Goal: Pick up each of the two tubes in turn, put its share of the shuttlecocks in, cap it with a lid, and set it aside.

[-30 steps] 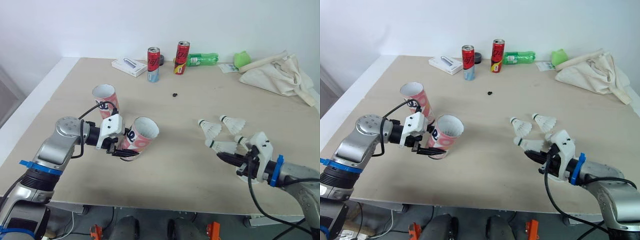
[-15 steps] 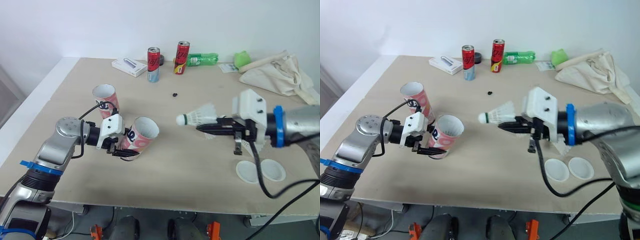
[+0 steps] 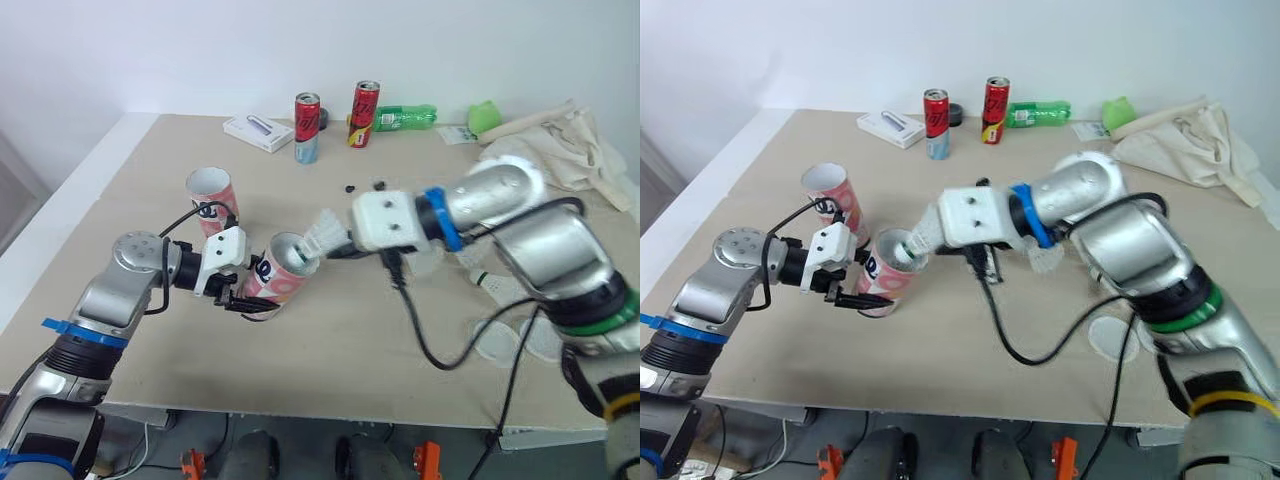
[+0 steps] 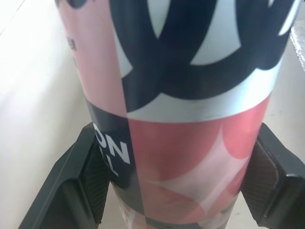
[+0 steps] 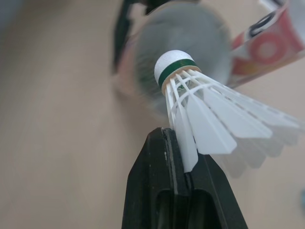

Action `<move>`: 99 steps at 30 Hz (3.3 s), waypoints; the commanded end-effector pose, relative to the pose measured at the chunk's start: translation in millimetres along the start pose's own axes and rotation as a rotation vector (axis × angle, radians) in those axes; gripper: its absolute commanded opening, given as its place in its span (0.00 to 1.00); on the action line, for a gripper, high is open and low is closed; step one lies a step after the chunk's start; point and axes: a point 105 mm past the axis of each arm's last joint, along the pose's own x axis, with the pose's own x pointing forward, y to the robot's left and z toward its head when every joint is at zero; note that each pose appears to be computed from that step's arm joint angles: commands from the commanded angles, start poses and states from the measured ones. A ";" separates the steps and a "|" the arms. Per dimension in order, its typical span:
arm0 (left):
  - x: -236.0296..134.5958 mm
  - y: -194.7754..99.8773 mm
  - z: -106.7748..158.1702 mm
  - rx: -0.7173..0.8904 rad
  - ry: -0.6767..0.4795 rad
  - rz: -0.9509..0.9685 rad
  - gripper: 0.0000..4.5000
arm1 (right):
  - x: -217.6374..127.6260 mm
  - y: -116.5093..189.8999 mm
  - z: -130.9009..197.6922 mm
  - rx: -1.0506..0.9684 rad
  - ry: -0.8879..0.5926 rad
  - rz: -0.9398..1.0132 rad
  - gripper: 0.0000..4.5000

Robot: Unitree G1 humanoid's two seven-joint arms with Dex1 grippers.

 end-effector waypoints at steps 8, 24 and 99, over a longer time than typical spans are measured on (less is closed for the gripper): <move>10.3 -4.9 -0.5 -0.010 0.001 -0.031 0.72 | -10.1 3.7 12.9 -0.003 -0.065 0.082 0.86; 13.4 -3.3 3.1 -0.002 -0.013 -0.051 0.72 | -55.0 9.1 1.9 0.291 -0.213 -0.069 0.86; 40.0 -25.5 48.5 -0.034 -0.561 -0.101 0.72 | -131.0 74.7 -69.5 0.619 0.121 -0.118 0.01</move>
